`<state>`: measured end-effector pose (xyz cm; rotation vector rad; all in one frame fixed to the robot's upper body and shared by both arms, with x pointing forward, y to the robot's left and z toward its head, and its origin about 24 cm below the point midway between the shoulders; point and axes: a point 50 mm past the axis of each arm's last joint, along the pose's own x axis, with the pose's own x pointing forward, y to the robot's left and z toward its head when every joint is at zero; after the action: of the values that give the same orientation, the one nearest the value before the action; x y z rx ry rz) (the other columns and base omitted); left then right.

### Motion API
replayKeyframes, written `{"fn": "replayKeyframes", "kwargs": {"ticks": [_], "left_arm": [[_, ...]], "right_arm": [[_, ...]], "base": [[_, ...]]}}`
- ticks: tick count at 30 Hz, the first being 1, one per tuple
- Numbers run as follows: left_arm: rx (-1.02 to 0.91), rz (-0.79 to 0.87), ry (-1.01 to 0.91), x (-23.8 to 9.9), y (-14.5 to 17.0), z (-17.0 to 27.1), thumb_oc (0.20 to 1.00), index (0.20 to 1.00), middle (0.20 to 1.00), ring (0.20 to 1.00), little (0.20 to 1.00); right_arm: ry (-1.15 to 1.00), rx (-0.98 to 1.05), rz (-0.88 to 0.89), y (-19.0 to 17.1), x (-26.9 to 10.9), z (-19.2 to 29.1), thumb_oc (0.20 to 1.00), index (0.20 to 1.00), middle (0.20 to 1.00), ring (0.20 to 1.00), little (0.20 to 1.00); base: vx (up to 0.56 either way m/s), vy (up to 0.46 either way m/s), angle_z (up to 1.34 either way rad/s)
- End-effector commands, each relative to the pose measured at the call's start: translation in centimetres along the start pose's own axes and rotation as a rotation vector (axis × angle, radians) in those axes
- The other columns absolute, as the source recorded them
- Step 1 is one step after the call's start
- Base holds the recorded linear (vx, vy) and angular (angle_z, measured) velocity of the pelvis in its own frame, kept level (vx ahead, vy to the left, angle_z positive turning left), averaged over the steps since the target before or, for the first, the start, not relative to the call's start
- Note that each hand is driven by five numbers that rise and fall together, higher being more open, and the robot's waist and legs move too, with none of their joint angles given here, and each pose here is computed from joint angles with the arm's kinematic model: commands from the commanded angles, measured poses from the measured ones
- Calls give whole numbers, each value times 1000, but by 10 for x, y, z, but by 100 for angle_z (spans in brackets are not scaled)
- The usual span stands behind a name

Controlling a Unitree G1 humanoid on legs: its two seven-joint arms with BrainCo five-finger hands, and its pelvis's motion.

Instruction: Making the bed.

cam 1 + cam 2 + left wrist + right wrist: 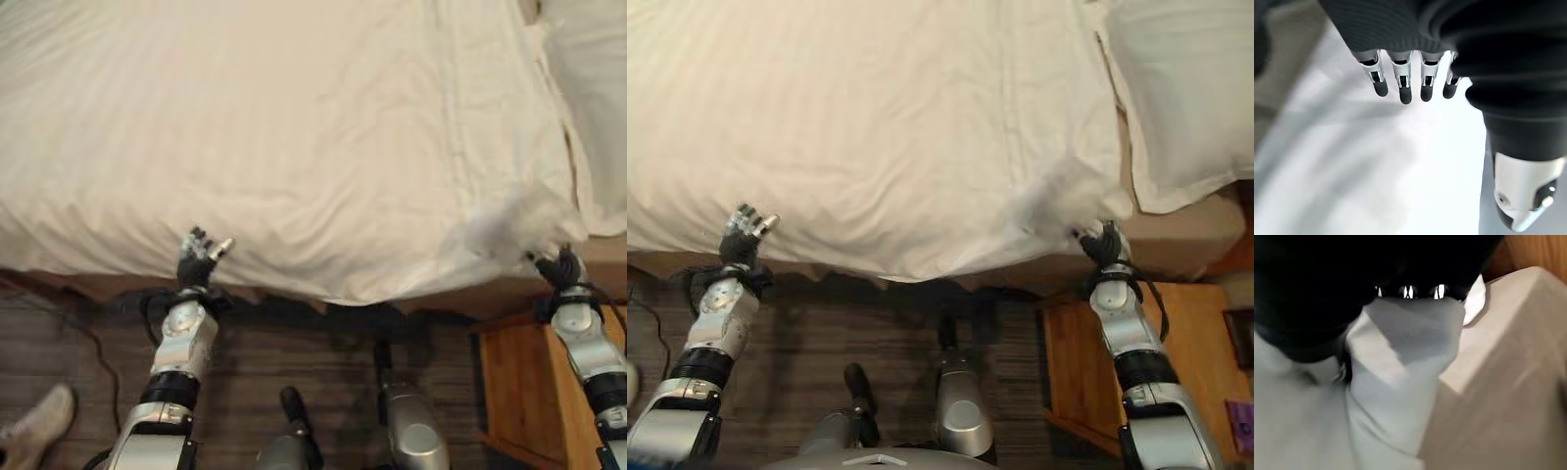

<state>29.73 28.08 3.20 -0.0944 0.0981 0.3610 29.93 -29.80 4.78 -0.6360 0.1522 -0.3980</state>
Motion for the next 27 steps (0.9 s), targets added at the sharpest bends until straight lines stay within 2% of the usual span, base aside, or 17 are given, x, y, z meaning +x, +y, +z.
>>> {"fn": "replayKeyframes", "kwargs": {"ticks": [1, 2, 4, 5, 6, 8, 14, 20, 21, 23, 27], "left_arm": [[30, 90, -2, -8, 23, -7, 1000, 1000, 1000, 1000, 1000], [31, 90, -2, -8, 23, -7, 1000, 1000, 1000, 1000, 1000], [-13, 109, 36, -17, 26, -20, 1000, 1000, 1000, 1000, 1000], [-32, 141, 87, -28, 30, -37, 1000, 1000, 1000, 1000, 1000], [-32, 142, 87, -28, 30, -37, 1000, 1000, 1000, 1000, 1000], [-35, 139, 111, -32, 27, -44, 1000, 1000, 1000, 1000, 1000], [-43, 90, 153, -37, 12, -55, 1000, 1000, 1000, 1000, 1000], [-41, 64, 169, -43, 7, -62, 1000, 1000, 1000, 1000, 1000], [-37, 64, 169, -46, 9, -63, 1000, 1000, 1000, 1000, 1000], [-34, 59, 168, -47, 9, -63, 1000, 1000, 1000, 1000, 1000], [-15, 57, 184, -53, 19, -66, 1000, 1000, 1000, 1000, 1000]], "right_arm": [[231, -36, 91, 28, -35, -61, 1000, 1000, 1000, 1000, 1000], [231, -35, 91, 29, -35, -61, 1000, 1000, 1000, 1000, 1000], [365, -24, 107, 38, -59, -91, 1000, 1000, 1000, 1000, 1000], [522, -100, 178, 56, -95, -127, 1000, 1000, 1000, 1000, 1000], [521, -100, 179, 56, -95, -126, 1000, 1000, 1000, 1000, 1000], [624, -201, 250, 64, -120, -149, 1000, 1000, 1000, 1000, 1000], [836, -388, 291, 45, -162, -190, 1000, 1000, 1000, 1000, 1000], [843, -485, 219, 12, -152, -197, 1000, 1000, 1000, 1000, 1000], [843, -573, 216, -2, -150, -199, 1000, 1000, 1000, 1000, 1000], [849, -606, 197, -12, -147, -201, 1000, 1000, 1000, 1000, 1000], [879, -797, 92, -66, -130, -199, 1000, 1000, 1000, 1000, 1000]], "base": [[-147, -95, -29], [-94, -121, -5], [-71, -172, 11], [-97, -240, -9], [-113, -288, -60], [-64, -169, -100], [-45, -125, -20], [-18, -54, 4], [14, -43, 5], [19, -35, 9], [23, -10, 5]]}}
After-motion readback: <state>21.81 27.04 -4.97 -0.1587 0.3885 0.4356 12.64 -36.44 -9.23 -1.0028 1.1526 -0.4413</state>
